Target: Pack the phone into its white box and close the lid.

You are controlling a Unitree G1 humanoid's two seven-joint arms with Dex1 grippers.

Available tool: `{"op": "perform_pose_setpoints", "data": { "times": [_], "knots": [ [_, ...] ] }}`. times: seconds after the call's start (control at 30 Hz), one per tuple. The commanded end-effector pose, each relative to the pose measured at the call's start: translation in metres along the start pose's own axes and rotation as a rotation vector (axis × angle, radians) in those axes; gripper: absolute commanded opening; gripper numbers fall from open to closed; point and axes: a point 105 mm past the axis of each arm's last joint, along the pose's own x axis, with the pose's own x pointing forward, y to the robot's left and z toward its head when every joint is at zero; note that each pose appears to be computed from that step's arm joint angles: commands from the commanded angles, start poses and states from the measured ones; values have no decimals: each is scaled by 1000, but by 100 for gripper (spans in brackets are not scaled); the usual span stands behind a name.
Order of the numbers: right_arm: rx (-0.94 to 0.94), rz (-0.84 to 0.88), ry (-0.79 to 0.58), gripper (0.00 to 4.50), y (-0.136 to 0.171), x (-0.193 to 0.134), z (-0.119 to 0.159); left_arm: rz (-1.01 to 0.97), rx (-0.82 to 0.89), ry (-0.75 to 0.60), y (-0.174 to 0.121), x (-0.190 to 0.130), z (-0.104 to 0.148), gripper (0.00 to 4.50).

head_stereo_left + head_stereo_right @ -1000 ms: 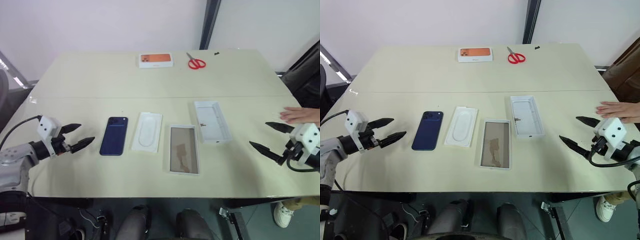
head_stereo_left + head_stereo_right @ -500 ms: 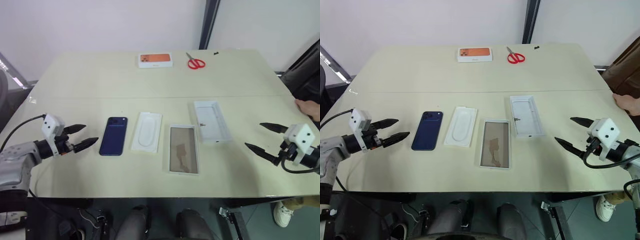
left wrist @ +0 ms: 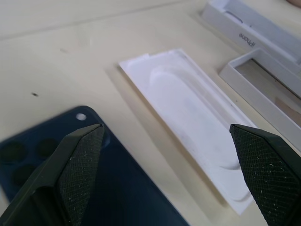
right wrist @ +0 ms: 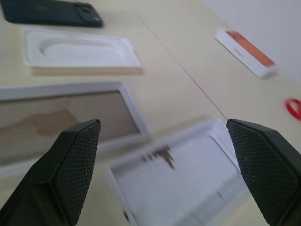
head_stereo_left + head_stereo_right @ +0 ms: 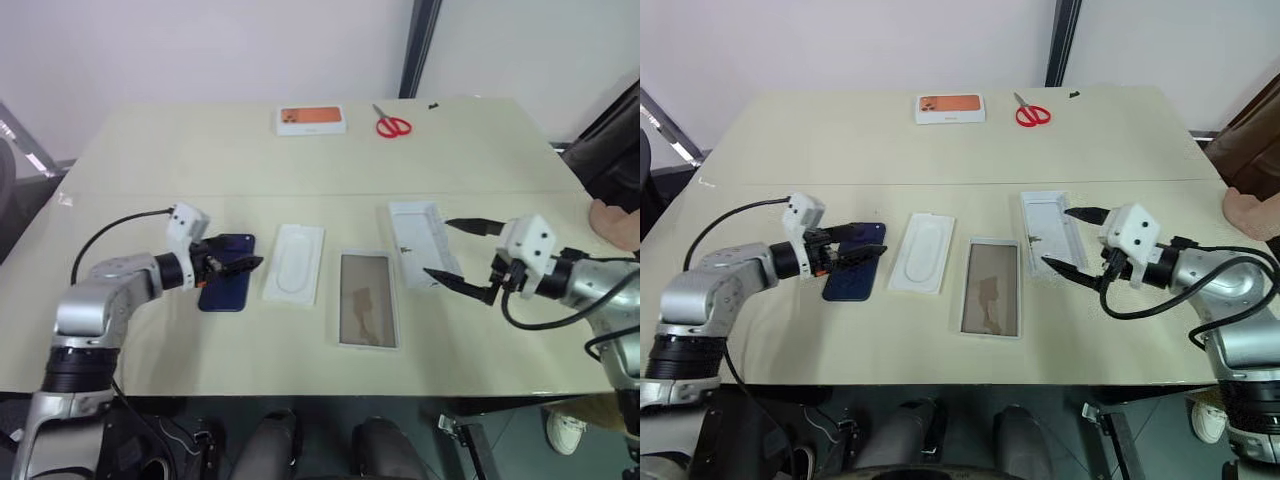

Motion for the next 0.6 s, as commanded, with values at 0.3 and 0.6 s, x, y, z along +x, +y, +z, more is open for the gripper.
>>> {"op": "perform_pose_setpoints", "data": {
  "times": [0.3,0.6],
  "knots": [
    [-14,-24,-22,449,1,0,0,12,-209,136,-13,13,-3,450],
    [-37,-38,-22,449,-1,1,1,-24,-477,111,-23,30,-1,450]
  ]
}}
